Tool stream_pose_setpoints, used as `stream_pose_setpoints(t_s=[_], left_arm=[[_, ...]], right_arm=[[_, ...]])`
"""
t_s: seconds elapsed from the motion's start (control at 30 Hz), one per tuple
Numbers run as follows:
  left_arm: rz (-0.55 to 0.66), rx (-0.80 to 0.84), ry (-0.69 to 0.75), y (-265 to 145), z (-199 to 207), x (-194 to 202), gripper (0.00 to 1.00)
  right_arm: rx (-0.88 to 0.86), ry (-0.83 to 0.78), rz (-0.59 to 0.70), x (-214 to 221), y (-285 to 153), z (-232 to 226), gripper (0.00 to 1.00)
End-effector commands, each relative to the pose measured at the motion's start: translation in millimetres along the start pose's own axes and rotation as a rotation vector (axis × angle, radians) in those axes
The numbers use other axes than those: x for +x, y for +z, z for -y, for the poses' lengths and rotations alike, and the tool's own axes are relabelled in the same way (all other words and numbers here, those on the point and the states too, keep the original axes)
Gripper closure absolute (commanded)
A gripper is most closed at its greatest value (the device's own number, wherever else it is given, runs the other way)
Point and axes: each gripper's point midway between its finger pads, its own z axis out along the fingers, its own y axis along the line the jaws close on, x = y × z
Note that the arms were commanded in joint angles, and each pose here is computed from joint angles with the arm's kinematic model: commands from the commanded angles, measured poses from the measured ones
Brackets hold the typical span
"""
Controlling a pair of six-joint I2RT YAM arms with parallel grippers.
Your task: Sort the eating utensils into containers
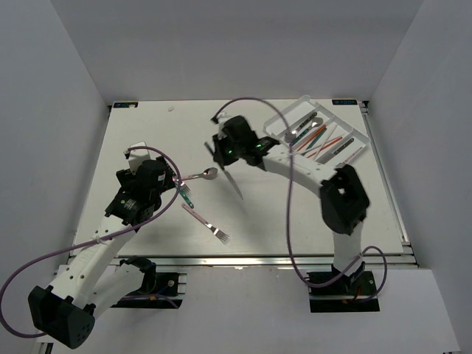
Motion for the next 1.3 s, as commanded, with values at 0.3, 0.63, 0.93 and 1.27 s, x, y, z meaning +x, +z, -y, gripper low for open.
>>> stream_pose_setpoints(t_s=[0.3, 0.63, 0.93, 1.27], left_arm=[[0.048, 0.035, -0.040, -9.1, 1.5, -17.3, 0.02], [0.037, 0.073, -0.036, -9.5, 8.2, -15.9, 0.02], [0.028, 0.070, -0.027, -7.2, 9.2, -13.2, 0.02], [0.016, 0.064, -0.014, -4.2, 10.3, -10.4, 0.02]], right_arm=[[0.527, 0.487, 0.469, -44.5, -243.6, 235.6, 1.00], [0.974, 0.869, 0.566, 39.0, -301.4, 396.4, 1.00], [1.077, 0.951, 0.445, 68.5, -258.4, 462.6, 1.00], [1.051, 0.988, 0.381, 91.3, -230.0, 472.9, 0.76]])
